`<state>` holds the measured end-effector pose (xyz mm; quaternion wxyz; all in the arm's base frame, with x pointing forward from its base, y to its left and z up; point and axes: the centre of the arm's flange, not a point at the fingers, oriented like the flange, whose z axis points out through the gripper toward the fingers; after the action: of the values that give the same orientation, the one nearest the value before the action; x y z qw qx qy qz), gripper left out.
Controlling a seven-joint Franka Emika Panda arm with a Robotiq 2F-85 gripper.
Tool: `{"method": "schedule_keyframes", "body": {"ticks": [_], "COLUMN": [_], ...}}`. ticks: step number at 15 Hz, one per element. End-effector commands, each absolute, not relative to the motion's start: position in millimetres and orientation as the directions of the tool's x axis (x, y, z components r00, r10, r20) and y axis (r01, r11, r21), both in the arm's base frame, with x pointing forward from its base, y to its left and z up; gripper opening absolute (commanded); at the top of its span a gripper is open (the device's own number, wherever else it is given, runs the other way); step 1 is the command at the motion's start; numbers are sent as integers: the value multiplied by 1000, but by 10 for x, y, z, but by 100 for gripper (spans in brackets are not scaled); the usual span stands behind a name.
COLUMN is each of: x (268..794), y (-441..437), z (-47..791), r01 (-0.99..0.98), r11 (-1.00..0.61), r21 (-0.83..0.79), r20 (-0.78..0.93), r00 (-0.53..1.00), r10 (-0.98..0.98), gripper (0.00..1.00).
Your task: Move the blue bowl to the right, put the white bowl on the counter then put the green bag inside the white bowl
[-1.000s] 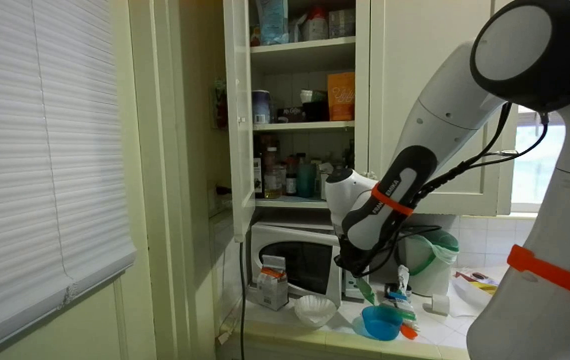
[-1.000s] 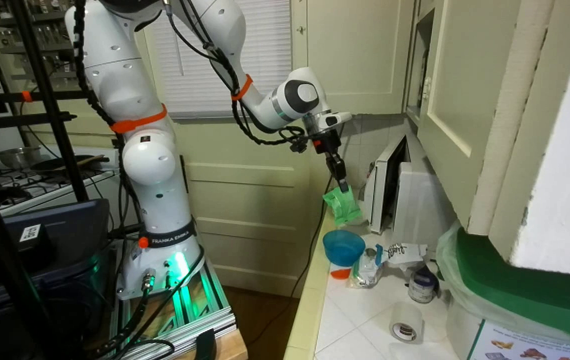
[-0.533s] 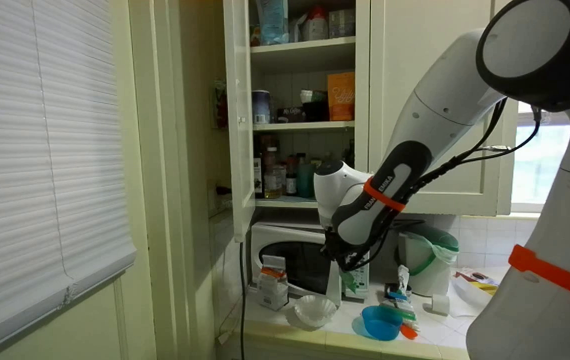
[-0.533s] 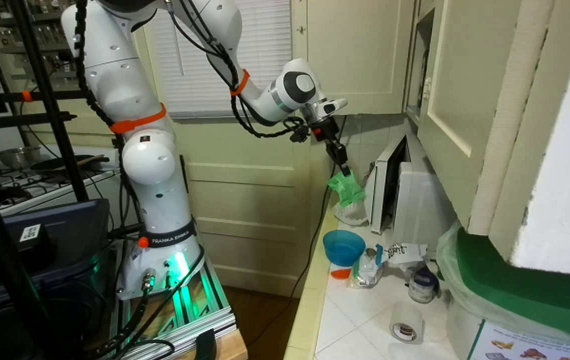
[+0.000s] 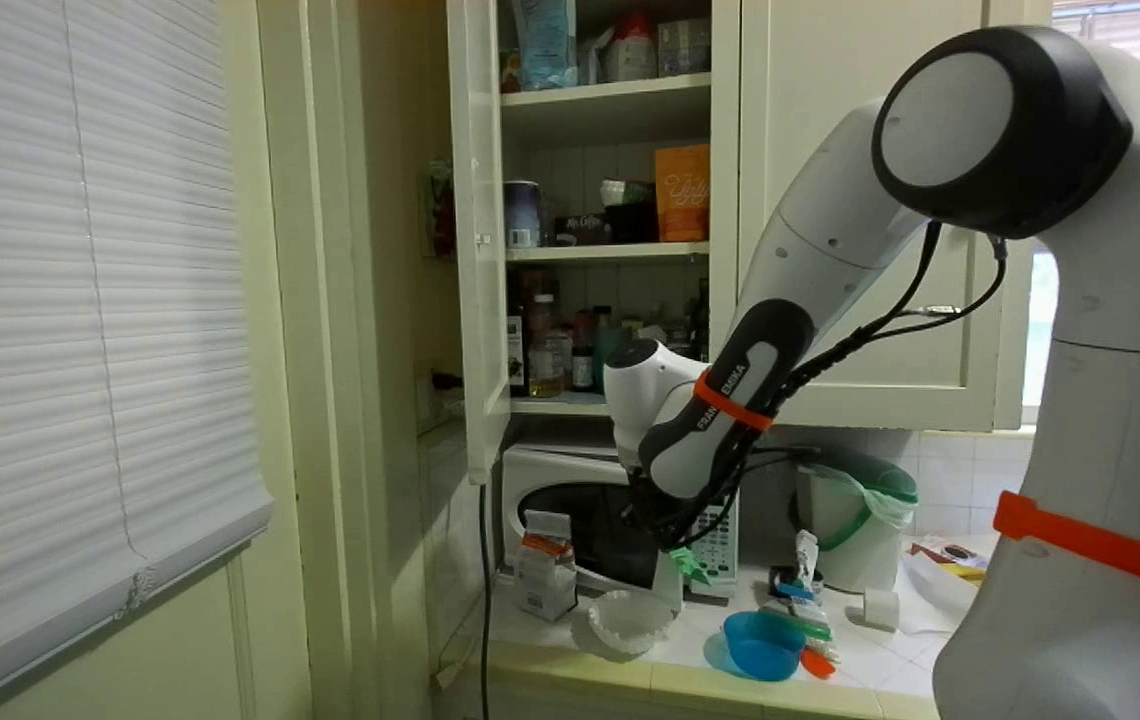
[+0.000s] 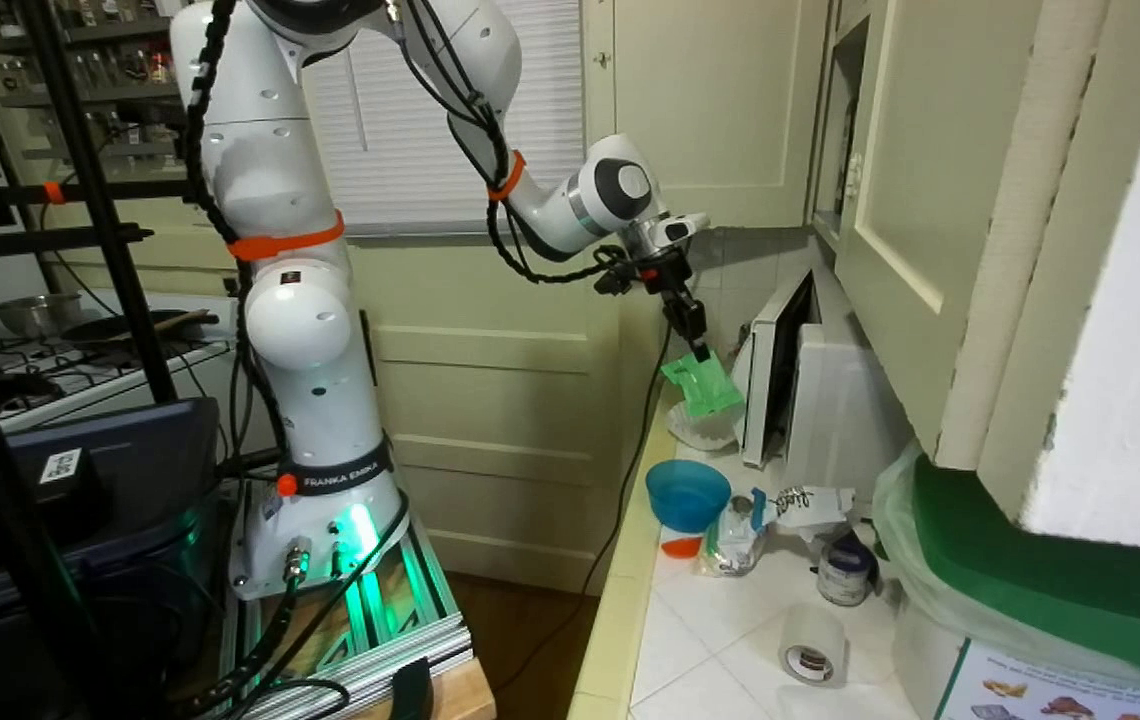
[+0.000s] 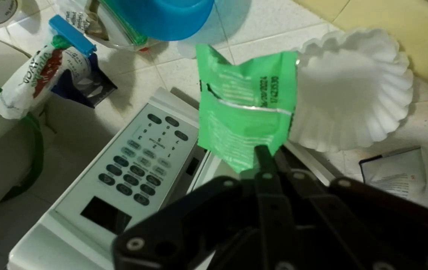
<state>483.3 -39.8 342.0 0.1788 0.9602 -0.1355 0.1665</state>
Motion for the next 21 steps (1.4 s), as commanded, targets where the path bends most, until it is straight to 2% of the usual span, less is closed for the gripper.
{"method": "schedule_keyframes", "body": {"ticks": [1,10,21], "x": [4943,4990,5388], "y": [-290,-210,-232], "z": [3208,3223,2951], "r01": [-285,-301,-295], "r11": [-911,-914,-914], "r21": [299,273,279], "r20": [324,346,326], "r00": [928,917,924], "r10": [-184,-199,-199], "gripper": [0,0,0]}}
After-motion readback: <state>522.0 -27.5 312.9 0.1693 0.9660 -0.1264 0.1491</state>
